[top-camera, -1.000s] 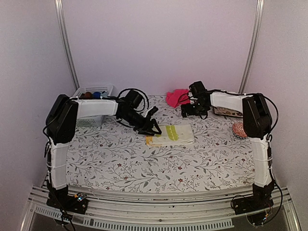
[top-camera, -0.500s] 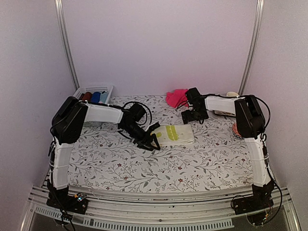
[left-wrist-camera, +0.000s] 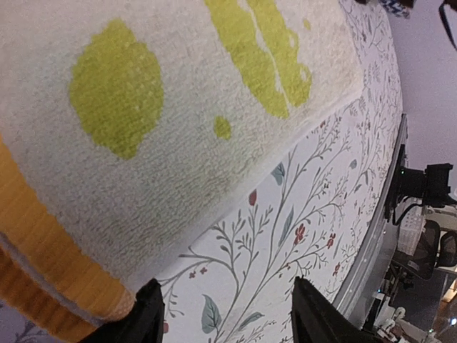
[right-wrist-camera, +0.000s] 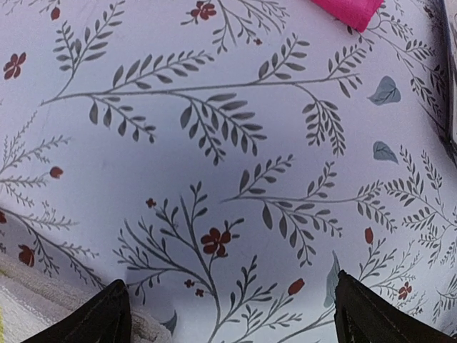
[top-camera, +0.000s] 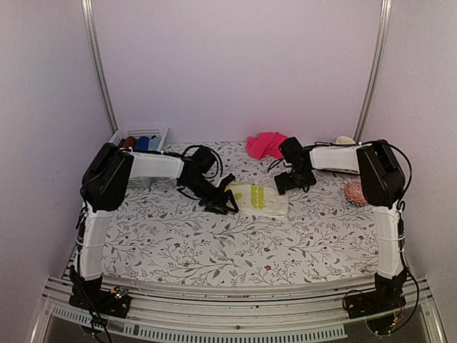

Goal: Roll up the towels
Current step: Rotate the towel at the center of the board, then roll the towel at the center of the board.

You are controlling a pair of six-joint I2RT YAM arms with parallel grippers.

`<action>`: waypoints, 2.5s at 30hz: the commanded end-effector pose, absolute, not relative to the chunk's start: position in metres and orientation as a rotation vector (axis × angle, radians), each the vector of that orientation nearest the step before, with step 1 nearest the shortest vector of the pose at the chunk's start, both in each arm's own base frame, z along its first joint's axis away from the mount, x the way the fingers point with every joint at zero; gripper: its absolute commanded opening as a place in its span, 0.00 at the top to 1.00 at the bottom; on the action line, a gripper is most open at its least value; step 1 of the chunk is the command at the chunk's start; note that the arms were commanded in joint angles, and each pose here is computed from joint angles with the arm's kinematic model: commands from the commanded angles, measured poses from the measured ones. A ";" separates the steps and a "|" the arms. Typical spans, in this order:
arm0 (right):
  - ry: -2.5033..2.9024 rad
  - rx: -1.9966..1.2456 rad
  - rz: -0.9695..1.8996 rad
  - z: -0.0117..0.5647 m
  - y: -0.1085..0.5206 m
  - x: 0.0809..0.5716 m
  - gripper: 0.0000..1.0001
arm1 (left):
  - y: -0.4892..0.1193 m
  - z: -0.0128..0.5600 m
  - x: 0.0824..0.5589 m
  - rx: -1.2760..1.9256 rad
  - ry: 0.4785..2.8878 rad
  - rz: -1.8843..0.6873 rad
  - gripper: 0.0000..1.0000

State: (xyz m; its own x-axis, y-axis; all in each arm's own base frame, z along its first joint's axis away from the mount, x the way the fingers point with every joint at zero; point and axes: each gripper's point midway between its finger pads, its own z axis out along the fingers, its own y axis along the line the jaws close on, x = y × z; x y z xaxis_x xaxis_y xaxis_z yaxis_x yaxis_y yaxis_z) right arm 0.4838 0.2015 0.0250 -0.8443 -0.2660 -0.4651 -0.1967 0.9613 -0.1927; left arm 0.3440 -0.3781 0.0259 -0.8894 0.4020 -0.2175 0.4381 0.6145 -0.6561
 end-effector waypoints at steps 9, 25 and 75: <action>2.731 -0.482 -0.039 0.026 0.221 0.403 0.01 | -0.386 -0.019 0.445 0.482 2.727 -1.074 0.38; 2.600 -0.502 -0.108 0.075 0.221 0.388 0.01 | -0.330 0.029 0.471 0.473 2.591 -0.837 0.03; 1.648 -1.380 0.152 0.140 0.274 0.326 0.01 | -0.376 0.098 0.325 1.595 1.405 -0.299 0.11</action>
State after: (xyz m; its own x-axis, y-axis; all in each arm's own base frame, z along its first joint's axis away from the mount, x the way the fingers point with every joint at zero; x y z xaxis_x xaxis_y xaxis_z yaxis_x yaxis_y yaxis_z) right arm 0.3271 0.2717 0.1415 0.0768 -0.7020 -0.7080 -0.8148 0.3651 -0.4504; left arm 0.3583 -0.3651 0.1218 0.1953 0.5921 -0.7819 0.8608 0.2785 0.4259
